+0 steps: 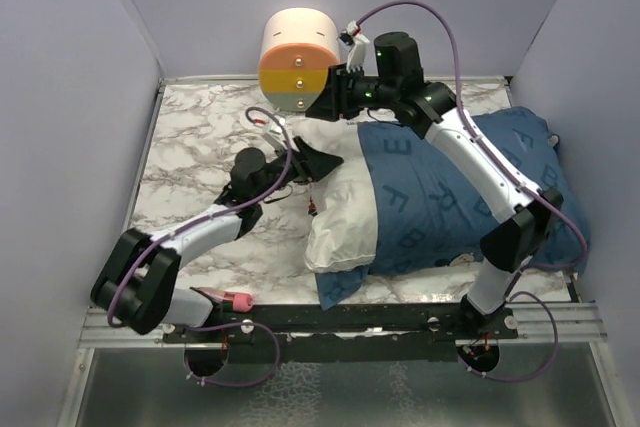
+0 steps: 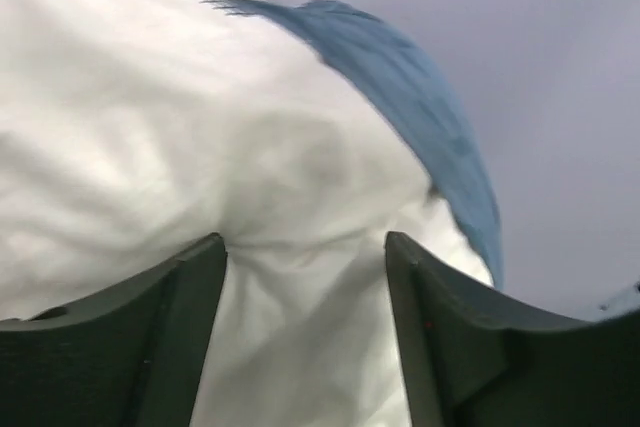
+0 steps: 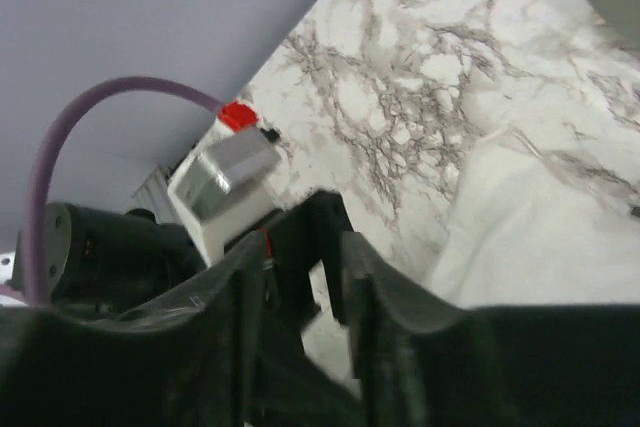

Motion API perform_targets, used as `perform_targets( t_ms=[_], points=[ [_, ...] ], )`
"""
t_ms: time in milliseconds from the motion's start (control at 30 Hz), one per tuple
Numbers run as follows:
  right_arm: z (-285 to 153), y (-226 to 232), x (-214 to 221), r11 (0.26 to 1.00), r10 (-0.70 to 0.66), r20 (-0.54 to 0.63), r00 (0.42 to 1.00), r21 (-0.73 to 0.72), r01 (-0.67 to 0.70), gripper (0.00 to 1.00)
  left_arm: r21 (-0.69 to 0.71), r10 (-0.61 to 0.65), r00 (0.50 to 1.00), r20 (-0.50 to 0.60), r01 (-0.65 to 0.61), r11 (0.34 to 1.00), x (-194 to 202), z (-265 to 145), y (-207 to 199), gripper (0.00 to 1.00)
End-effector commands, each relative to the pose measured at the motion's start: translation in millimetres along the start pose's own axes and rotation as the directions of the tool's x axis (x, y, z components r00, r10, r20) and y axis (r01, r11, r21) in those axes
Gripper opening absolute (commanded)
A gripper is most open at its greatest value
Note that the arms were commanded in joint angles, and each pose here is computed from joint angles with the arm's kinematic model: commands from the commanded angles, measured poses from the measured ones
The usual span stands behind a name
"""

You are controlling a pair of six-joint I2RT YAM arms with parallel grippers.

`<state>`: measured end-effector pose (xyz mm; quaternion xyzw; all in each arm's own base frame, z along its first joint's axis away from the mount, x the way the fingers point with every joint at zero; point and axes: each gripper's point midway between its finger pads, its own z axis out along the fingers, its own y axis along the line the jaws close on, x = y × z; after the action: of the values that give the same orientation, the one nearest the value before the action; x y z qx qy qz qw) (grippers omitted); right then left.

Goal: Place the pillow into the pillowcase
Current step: Stuff the pillow into the pillowcase.

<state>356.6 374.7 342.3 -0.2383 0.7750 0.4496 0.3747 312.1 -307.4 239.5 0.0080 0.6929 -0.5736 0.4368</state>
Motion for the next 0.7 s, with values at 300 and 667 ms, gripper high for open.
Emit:
perform_targets(
  t_ms=[300, 667],
  points=[
    [-125, 1, 76, 0.934, 0.017, -0.116, 0.993, 0.357, 0.026, 0.60, -0.138, -0.054, 0.989, -0.140, 0.034, 0.990, 13, -103, 3, 0.88],
    [-142, -67, 139, 0.738, 0.083, -0.323, 0.943, 0.655, 0.160, 0.57, 0.003, -0.094, 0.957, -0.276, 0.098, 0.995, 68, -58, -15, 0.89]
  ],
)
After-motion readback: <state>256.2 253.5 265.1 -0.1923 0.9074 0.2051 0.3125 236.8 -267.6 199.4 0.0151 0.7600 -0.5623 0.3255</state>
